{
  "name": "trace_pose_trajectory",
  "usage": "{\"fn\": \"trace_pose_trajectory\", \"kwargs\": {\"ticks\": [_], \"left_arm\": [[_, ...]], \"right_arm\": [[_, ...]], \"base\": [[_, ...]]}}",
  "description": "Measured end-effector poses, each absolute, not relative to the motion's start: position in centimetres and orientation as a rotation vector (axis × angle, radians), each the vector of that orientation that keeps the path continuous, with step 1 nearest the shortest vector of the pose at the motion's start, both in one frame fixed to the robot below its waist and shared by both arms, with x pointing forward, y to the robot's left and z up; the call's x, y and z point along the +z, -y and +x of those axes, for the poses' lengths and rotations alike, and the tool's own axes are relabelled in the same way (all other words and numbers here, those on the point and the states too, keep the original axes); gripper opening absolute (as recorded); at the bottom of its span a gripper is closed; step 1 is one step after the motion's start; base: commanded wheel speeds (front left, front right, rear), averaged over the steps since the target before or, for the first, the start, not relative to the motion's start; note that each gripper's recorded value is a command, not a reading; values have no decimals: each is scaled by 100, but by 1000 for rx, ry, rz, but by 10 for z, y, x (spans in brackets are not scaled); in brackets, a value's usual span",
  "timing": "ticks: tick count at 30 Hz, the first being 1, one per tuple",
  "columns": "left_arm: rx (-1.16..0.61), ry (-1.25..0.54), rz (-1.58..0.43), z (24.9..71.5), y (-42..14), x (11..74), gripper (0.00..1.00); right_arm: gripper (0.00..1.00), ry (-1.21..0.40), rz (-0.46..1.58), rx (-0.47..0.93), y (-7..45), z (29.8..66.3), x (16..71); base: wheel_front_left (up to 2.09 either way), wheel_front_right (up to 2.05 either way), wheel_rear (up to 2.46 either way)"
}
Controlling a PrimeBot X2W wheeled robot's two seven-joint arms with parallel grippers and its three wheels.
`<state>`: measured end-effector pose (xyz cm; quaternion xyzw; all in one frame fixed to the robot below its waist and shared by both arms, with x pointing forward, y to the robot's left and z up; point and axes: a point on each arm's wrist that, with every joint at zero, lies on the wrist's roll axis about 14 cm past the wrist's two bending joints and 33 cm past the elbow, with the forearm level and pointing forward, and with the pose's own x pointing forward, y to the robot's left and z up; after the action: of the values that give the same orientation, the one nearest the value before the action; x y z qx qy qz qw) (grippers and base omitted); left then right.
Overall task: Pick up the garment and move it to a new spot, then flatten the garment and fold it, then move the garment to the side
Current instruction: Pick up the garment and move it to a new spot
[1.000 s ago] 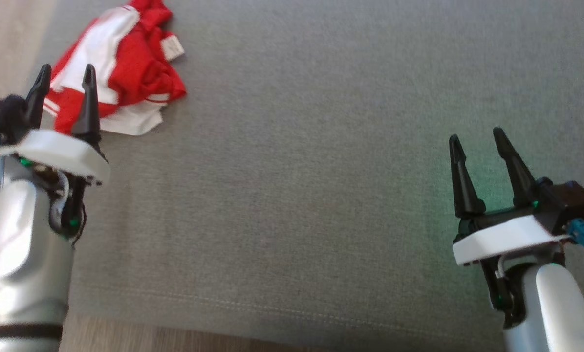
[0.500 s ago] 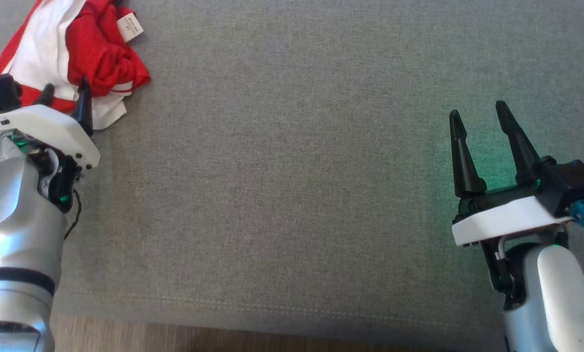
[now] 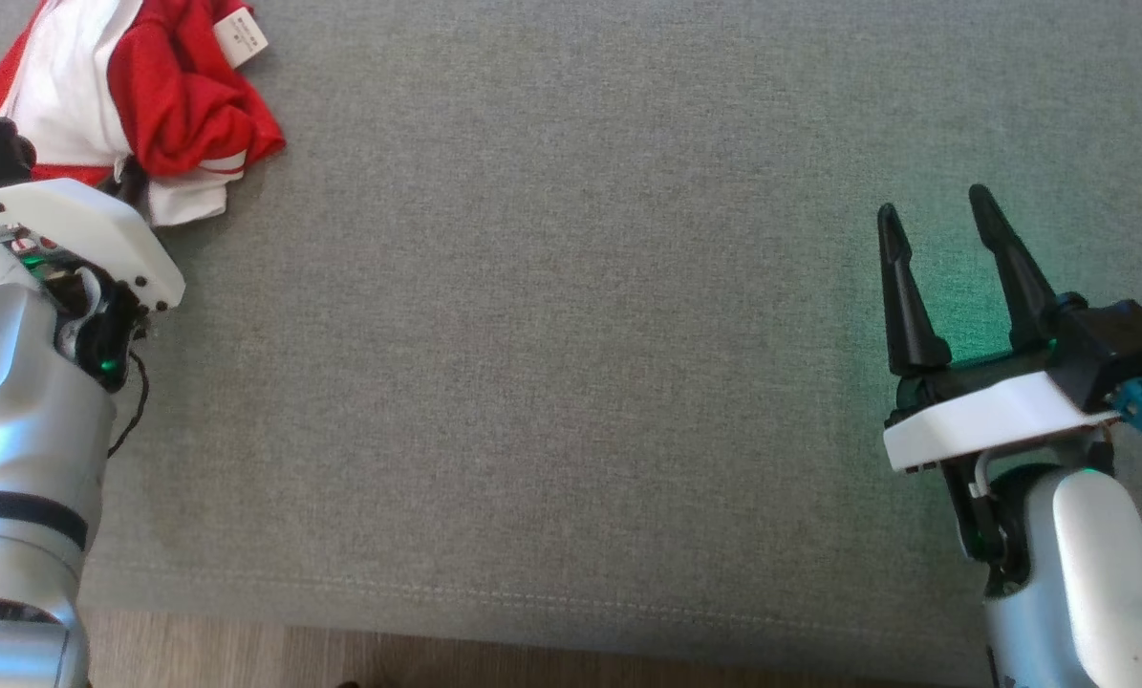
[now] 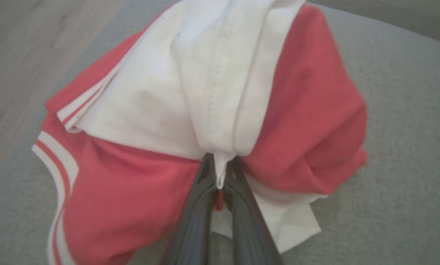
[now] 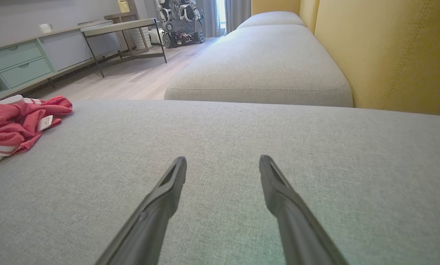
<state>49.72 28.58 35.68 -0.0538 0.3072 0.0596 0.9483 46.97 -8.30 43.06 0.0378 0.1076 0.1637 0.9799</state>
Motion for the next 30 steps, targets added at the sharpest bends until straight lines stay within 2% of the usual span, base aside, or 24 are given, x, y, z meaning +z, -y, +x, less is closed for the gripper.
{"fn": "trace_pose_trajectory", "kwargs": {"ticks": [10, 19, 30], "left_arm": [[168, -421, -88, 502, -309, 401, 0], [155, -119, -36, 512, -311, 497, 0], [166, 8, -23, 426, -292, 514, 0]], "right_arm": [[100, -165, 82, 332, 82, 468, 450], [100, -125, 97, 327, 85, 450, 471], [100, -98, 119, 284, 102, 410, 489]], "base": [[0, 0, 0], [0, 0, 0], [0, 0, 0]]}}
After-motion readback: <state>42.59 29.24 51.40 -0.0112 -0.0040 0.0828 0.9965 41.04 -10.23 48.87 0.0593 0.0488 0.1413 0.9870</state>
